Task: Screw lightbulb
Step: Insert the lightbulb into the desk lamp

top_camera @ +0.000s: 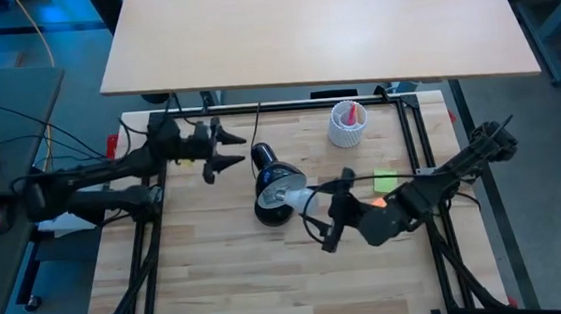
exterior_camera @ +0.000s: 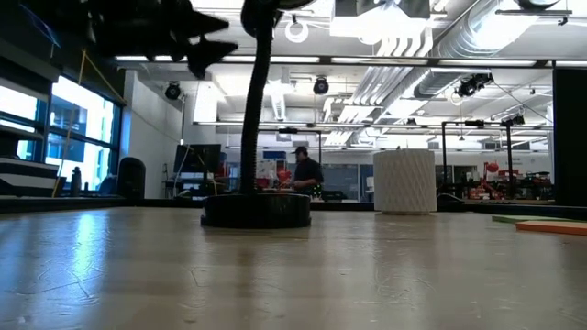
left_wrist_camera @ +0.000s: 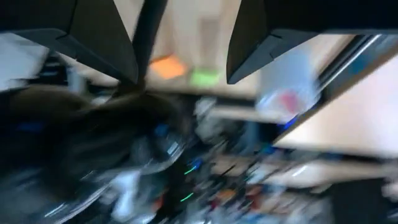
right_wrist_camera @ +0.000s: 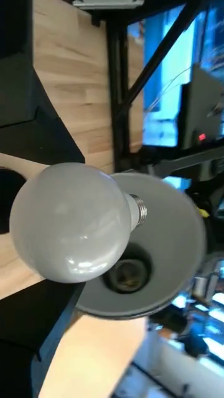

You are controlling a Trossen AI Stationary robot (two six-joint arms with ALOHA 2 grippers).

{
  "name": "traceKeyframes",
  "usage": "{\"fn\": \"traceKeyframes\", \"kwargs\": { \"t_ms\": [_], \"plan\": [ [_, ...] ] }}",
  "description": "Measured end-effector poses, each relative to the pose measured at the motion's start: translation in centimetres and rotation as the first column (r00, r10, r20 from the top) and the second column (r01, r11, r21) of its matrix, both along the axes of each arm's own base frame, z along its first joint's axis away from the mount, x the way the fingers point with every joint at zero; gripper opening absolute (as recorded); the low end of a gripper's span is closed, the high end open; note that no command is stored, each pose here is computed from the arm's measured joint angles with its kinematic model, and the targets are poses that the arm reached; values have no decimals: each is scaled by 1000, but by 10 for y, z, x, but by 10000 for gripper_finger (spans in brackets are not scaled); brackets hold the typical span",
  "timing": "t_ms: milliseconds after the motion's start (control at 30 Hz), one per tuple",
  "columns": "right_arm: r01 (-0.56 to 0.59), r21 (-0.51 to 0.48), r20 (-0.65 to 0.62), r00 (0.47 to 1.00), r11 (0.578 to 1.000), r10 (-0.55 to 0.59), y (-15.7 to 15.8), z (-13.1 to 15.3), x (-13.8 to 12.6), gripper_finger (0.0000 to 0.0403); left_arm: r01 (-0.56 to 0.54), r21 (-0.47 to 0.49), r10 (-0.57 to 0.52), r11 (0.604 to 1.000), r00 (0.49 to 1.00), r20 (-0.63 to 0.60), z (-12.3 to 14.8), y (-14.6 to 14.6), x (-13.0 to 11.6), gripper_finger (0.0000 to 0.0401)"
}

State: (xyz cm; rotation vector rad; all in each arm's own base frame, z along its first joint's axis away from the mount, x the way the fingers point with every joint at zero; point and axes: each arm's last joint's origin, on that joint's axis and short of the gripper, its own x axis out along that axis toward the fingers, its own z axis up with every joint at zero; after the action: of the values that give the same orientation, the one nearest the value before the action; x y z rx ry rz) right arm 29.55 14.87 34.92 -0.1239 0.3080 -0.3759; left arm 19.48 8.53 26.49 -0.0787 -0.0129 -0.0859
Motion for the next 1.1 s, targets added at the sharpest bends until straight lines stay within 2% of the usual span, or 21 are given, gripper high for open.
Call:
{"fn": "traceKeyframes", "kwargs": {
  "t_ms": [67,133,367,500,600,700,833,1100],
  "plan": [
    [35,16,-20,999,999,-35,-1,3,-1,281,87,4,-87,996,992,89,2,8,4,243],
    [63,16,-40,997,998,-62,-2,5,-2,281,124,-9,-122,992,983,135,0,17,9,243],
    [77,24,-46,996,997,-75,-5,6,-1,281,158,-94,-143,983,979,146,-24,42,27,243],
    [75,43,-79,994,996,-72,-11,3,0,281,272,-105,-252,957,953,167,-27,45,44,243],
    [82,39,-87,993,996,-79,-13,3,1,281,383,-94,-363,919,914,180,-25,44,52,243],
    [89,23,-109,990,996,-86,-16,1,1,281,472,-70,-453,879,871,190,-21,39,51,244],
    [95,18,-122,988,995,-92,-16,-1,0,281,518,-75,-494,852,844,208,-14,31,44,244],
    [119,-4,-154,981,993,-118,-18,-4,-3,281,548,-30,-525,836,814,250,-7,1,23,244]
  ]
}}
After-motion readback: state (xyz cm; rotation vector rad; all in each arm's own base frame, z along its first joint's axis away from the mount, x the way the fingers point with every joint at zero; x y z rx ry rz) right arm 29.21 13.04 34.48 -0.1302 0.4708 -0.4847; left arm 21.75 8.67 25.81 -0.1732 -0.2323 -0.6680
